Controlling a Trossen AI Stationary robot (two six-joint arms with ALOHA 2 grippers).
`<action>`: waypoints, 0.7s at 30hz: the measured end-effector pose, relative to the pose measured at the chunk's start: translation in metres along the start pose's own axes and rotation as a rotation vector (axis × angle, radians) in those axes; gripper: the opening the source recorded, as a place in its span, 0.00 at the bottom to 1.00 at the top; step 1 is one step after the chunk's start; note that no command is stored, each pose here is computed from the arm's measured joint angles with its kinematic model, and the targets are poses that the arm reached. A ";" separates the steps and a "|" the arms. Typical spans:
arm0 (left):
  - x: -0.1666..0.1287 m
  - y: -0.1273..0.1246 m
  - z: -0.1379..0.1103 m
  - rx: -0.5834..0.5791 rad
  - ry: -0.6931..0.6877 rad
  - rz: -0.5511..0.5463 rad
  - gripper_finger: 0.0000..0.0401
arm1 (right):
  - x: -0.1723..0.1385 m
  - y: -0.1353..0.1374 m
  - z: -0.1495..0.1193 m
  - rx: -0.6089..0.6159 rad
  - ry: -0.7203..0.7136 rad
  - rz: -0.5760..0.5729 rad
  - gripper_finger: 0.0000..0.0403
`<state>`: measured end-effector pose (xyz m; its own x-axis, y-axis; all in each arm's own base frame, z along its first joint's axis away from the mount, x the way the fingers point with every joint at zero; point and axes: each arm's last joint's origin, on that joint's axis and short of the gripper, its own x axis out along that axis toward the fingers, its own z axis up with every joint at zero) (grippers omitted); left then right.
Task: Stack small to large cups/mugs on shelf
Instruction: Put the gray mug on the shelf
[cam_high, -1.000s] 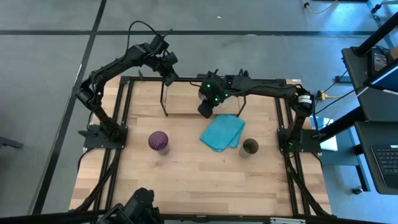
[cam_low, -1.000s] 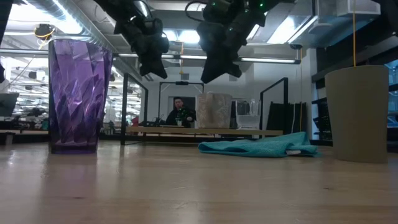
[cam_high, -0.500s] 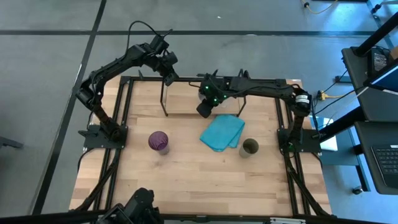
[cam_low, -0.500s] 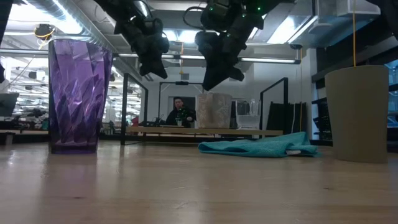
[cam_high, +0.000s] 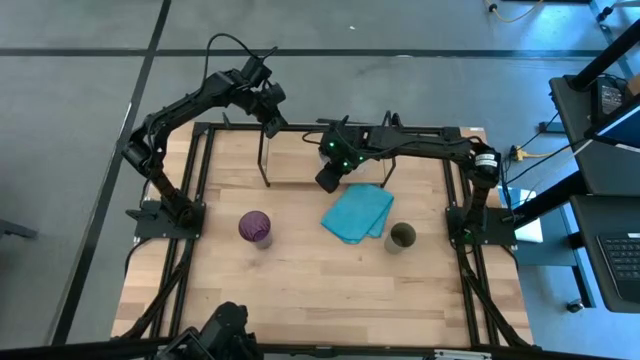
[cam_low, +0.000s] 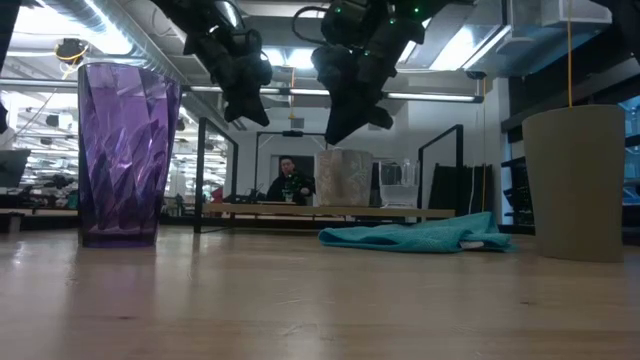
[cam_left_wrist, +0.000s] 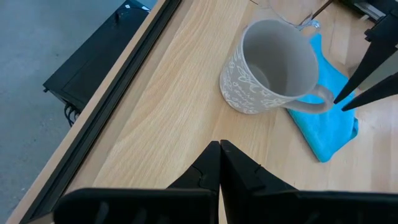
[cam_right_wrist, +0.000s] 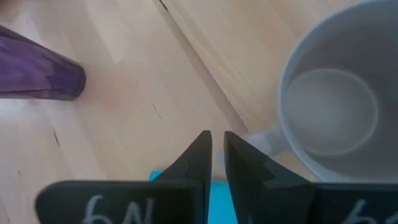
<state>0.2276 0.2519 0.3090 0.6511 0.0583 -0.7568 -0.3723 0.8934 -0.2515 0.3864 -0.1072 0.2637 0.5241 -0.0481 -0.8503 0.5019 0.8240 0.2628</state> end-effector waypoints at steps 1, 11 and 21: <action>0.000 0.000 0.000 0.000 0.000 0.000 0.00 | 0.000 0.000 0.000 0.001 -0.002 -0.004 0.11; 0.000 0.000 0.000 0.000 0.000 0.000 0.00 | 0.000 -0.001 -0.001 0.044 0.006 -0.030 0.11; 0.000 0.000 0.000 0.000 0.000 0.000 0.00 | 0.001 0.003 0.000 0.041 -0.002 0.012 0.11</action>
<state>0.2276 0.2519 0.3090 0.6512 0.0581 -0.7567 -0.3722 0.8934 -0.2517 0.3881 -0.1050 0.2633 0.5316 -0.0389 -0.8461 0.5229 0.8009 0.2917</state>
